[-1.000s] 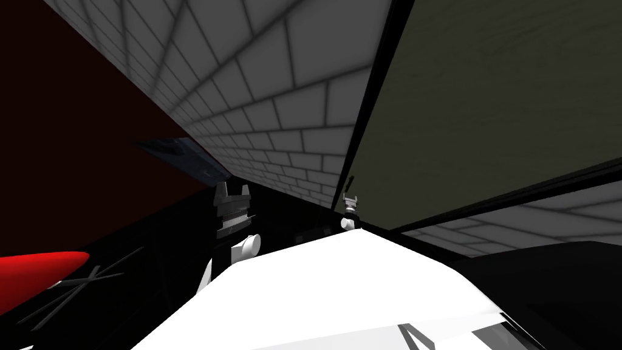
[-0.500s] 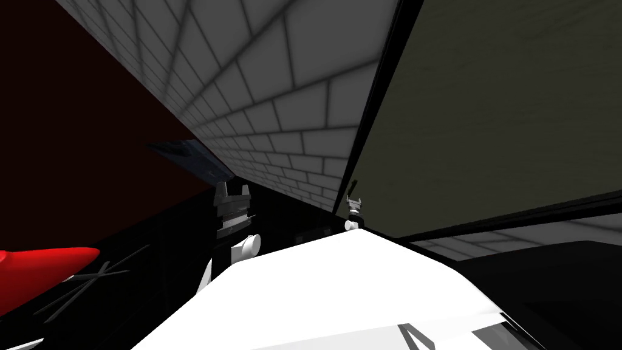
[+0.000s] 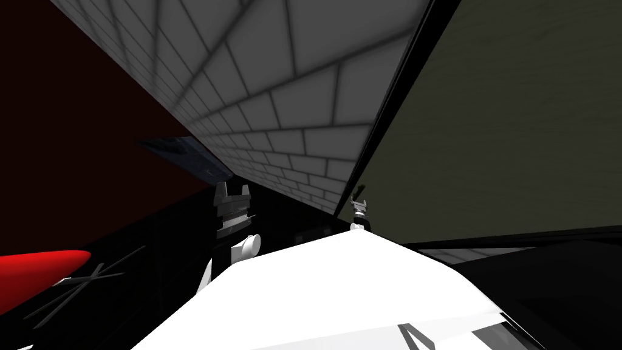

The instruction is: Pull the door open

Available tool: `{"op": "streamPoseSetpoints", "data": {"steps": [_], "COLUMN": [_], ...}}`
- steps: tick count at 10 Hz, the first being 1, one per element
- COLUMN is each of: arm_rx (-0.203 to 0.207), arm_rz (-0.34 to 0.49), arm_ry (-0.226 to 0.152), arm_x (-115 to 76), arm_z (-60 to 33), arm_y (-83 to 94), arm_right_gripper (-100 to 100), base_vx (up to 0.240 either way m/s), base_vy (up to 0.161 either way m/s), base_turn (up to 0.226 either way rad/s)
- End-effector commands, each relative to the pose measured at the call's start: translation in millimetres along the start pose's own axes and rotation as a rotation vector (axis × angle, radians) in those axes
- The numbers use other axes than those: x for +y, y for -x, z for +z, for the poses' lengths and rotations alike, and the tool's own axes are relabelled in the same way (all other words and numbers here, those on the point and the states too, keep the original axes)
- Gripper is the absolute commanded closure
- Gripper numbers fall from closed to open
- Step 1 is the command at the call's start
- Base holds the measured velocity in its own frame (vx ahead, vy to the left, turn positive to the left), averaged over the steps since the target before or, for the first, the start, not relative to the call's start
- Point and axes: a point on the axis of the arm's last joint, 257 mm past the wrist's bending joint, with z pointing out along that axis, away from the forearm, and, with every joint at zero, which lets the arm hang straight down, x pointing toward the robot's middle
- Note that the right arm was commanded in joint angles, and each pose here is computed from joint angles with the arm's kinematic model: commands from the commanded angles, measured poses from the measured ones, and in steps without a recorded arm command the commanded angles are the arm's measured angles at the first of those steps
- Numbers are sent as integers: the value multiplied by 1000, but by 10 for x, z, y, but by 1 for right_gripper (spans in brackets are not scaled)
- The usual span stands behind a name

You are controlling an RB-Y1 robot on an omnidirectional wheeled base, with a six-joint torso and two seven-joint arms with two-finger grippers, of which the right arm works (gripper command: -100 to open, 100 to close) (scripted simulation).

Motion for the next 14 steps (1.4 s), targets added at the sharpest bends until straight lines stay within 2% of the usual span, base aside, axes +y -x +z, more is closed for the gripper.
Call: {"op": "streamPoseSetpoints", "data": {"steps": [1,2,6,7,8,13,14], "arm_rx": [1,1,1,-1,-1,-1,-1], "arm_rz": [2,3,3,2,2,2,6], "arm_ry": [4,7,15,13,13,13,-14], "arm_x": [127,275,584,527,527,527,455], "arm_z": [-8,-14,-29,-44,-44,-44,-50], "arm_y": [8,13,7,15,15,15,9], "arm_right_gripper": [-100,-100,-100,-100,100,100,100], "base_vx": [91,123,140,48,-19,-7,-144], "base_vy": [-20,-31,-4,6,15,-2,0], "base_turn": [18,34,20,-32,32,0,59]}}
